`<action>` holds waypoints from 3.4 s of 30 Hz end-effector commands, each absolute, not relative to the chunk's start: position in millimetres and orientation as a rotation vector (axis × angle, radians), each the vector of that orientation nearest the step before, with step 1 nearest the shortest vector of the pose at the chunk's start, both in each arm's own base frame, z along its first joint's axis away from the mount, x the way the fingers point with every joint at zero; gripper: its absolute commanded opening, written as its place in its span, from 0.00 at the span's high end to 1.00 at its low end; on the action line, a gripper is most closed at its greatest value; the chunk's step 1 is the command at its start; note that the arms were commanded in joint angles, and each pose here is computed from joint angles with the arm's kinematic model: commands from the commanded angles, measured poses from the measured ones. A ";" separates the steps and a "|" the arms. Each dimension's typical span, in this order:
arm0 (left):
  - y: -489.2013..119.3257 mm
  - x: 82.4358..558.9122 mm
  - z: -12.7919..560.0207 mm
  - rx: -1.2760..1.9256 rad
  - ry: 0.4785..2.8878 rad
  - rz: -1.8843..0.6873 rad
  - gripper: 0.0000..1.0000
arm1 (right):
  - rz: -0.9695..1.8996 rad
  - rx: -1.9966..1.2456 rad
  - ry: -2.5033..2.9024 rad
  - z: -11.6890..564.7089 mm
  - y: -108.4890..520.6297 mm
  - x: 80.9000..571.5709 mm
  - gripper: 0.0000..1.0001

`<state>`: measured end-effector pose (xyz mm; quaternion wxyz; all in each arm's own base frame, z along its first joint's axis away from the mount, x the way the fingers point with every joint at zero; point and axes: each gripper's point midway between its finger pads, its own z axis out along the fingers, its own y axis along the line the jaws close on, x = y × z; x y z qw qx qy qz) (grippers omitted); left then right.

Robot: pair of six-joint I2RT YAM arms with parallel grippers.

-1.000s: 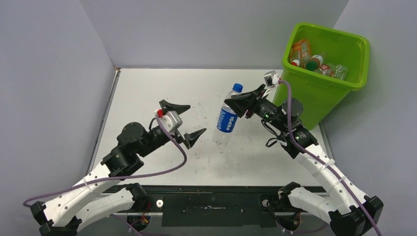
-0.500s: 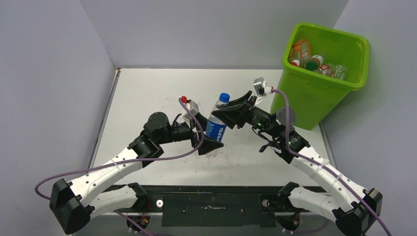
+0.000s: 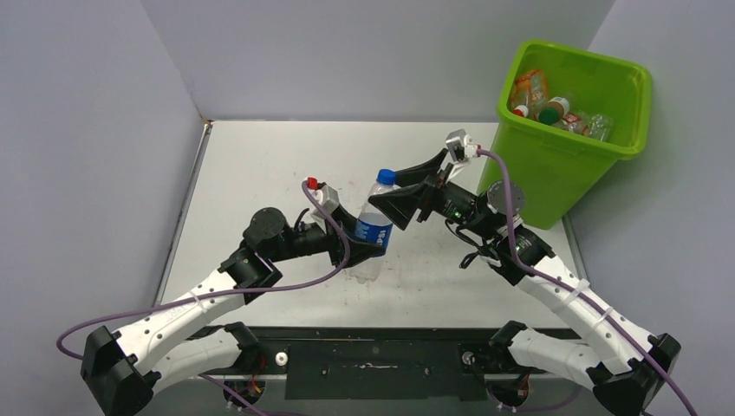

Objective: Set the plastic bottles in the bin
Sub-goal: Place the plastic bottle in the trash bin.

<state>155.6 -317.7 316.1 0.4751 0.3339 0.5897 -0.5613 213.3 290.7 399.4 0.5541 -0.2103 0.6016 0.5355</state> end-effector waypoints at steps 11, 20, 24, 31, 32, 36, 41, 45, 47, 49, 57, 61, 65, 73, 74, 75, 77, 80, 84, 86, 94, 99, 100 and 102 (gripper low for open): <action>-311.8 154.7 335.6 0.809 1.321 -1.309 0.83 | 1.120 -0.445 1.461 437.4 288.0 242.8 0.29; -311.3 154.7 334.8 0.810 1.323 -1.292 0.83 | 1.164 -0.508 1.529 424.3 299.7 237.8 0.57; -310.5 155.0 335.1 0.808 1.324 -1.287 0.83 | 1.198 -0.578 1.567 415.7 308.4 232.4 0.66; -308.2 155.2 334.8 0.807 1.321 -1.270 0.83 | 1.154 -0.556 1.633 404.7 303.8 237.6 0.43; -308.1 154.9 334.3 0.808 1.321 -1.269 0.84 | 1.153 -0.552 1.633 404.6 303.3 237.8 0.53; -307.2 154.8 333.6 0.812 1.319 -1.259 0.84 | 1.186 -0.534 1.620 406.7 304.6 235.1 0.85; -306.5 156.6 331.7 0.802 1.324 -1.238 0.70 | 1.340 -0.514 1.561 416.8 309.8 222.5 0.95; -304.4 154.8 332.7 0.798 1.295 -1.227 0.60 | 1.497 -0.492 1.477 428.3 312.4 208.8 0.95; -301.9 155.7 335.2 0.783 1.278 -1.218 0.73 | 1.543 -0.491 1.479 429.0 315.9 206.4 0.86; -299.2 157.5 337.2 0.765 1.267 -1.201 0.85 | 1.546 -0.478 1.492 428.7 315.3 207.9 0.56; -300.3 157.1 334.1 0.769 1.271 -1.191 1.00 | 1.579 -0.323 1.451 438.9 290.0 218.5 0.31; -302.8 157.2 332.4 0.778 1.281 -1.195 1.00 | 1.609 -0.274 1.423 440.3 282.7 221.6 0.33; -302.6 159.3 331.2 0.765 1.293 -1.186 1.00 | 1.627 -0.299 1.437 437.0 286.9 220.2 0.42; -303.6 163.9 329.1 0.742 1.320 -1.184 1.00 | 1.521 -0.353 1.556 409.3 300.8 222.1 0.65; -303.7 163.8 329.8 0.742 1.318 -1.184 1.00 | 1.523 -0.353 1.564 406.6 301.8 222.2 0.70; -303.7 163.9 329.9 0.741 1.318 -1.184 1.00 | 1.522 -0.353 1.571 404.2 302.3 222.7 0.75; -303.8 164.3 328.6 0.741 1.322 -1.183 1.00 | 1.513 -0.354 1.575 402.4 302.1 223.4 0.86; -303.7 164.6 328.5 0.739 1.324 -1.183 1.00 | 1.492 -0.356 1.582 402.1 301.2 225.2 0.79; -303.8 165.3 327.3 0.737 1.328 -1.181 1.00 | 1.474 -0.350 1.587 401.0 299.0 225.7 0.34; -303.7 165.7 327.0 0.735 1.330 -1.179 1.00 | 1.470 -0.347 1.581 401.8 298.0 225.7 0.29; -304.6 164.4 327.4 0.739 1.327 -1.187 1.00 | 1.465 -0.353 1.603 394.0 301.0 227.9 0.74; -304.9 163.5 327.3 0.738 1.327 -1.191 0.84 | 1.476 -0.370 1.585 397.8 301.0 224.9 0.95; -305.0 162.8 327.4 0.738 1.327 -1.192 0.58 | 1.468 -0.377 1.572 400.4 299.7 224.0 0.95; -303.5 161.9 327.9 0.733 1.323 -1.186 0.00 | 1.424 -0.367 1.548 409.1 293.3 226.1 0.95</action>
